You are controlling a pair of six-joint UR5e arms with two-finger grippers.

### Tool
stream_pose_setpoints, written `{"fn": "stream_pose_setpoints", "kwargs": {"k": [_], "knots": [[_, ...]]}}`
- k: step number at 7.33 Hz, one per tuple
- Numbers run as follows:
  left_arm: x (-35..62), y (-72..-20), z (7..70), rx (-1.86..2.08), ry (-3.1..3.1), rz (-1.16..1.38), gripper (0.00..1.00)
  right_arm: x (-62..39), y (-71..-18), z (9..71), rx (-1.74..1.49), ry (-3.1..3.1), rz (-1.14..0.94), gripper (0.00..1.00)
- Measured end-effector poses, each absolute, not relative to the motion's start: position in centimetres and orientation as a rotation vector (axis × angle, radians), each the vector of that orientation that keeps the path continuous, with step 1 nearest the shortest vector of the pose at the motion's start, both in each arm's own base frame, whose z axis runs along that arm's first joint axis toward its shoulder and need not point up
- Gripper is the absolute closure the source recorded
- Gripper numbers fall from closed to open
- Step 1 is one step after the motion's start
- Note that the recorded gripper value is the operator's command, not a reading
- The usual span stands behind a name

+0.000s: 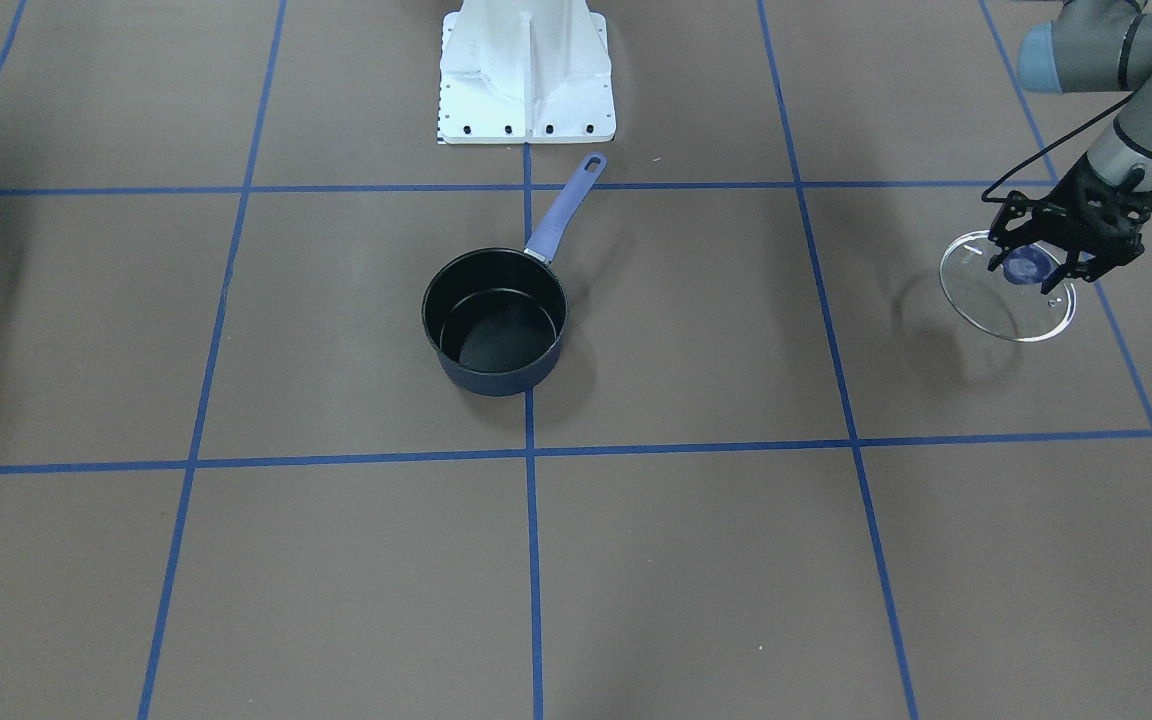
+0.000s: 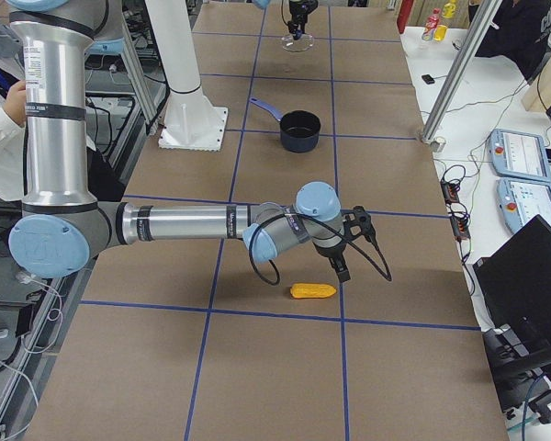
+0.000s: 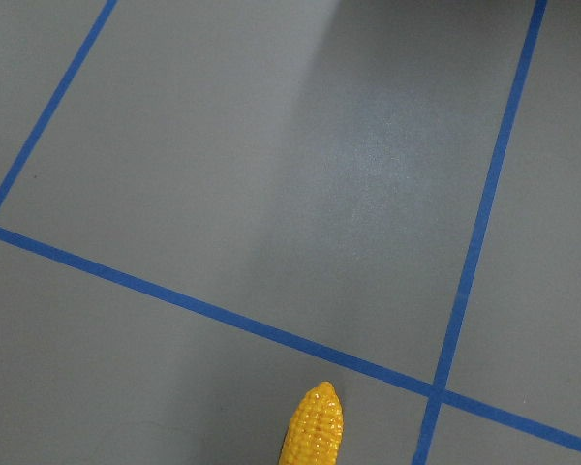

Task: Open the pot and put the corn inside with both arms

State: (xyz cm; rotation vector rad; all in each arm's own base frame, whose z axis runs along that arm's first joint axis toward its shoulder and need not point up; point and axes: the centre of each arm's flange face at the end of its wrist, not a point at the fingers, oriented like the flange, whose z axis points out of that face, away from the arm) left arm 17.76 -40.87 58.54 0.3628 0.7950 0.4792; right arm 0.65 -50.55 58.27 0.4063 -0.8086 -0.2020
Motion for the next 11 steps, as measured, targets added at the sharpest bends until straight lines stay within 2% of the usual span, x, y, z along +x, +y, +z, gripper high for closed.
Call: {"fn": "stream_pose_setpoints", "kwargs": {"k": [2,4,6,7,8,11], "knots": [[17.9,-40.7,59.8,0.346,0.820,0.443,1.00,0.6,-50.5,58.3,0.406,-0.809,-0.203,0.00],[18.3,-40.8,60.4,0.335,0.821,0.432,0.87,0.6,-50.5,58.3,0.407,-0.809,-0.203,0.00],[18.6,-41.1,60.8,0.331,0.817,0.433,0.50,0.6,-50.6,58.2,0.408,-0.809,-0.204,0.00],[18.9,-41.4,60.8,0.333,0.817,0.436,0.36,0.6,-50.6,58.2,0.408,-0.809,-0.204,0.00],[19.2,-41.9,60.9,0.335,0.816,0.438,0.05,0.5,-50.6,58.1,0.407,-0.809,-0.204,0.00],[19.9,-42.9,60.4,0.348,0.820,0.445,0.01,0.5,-50.7,58.2,0.407,-0.808,-0.204,0.00]]}}
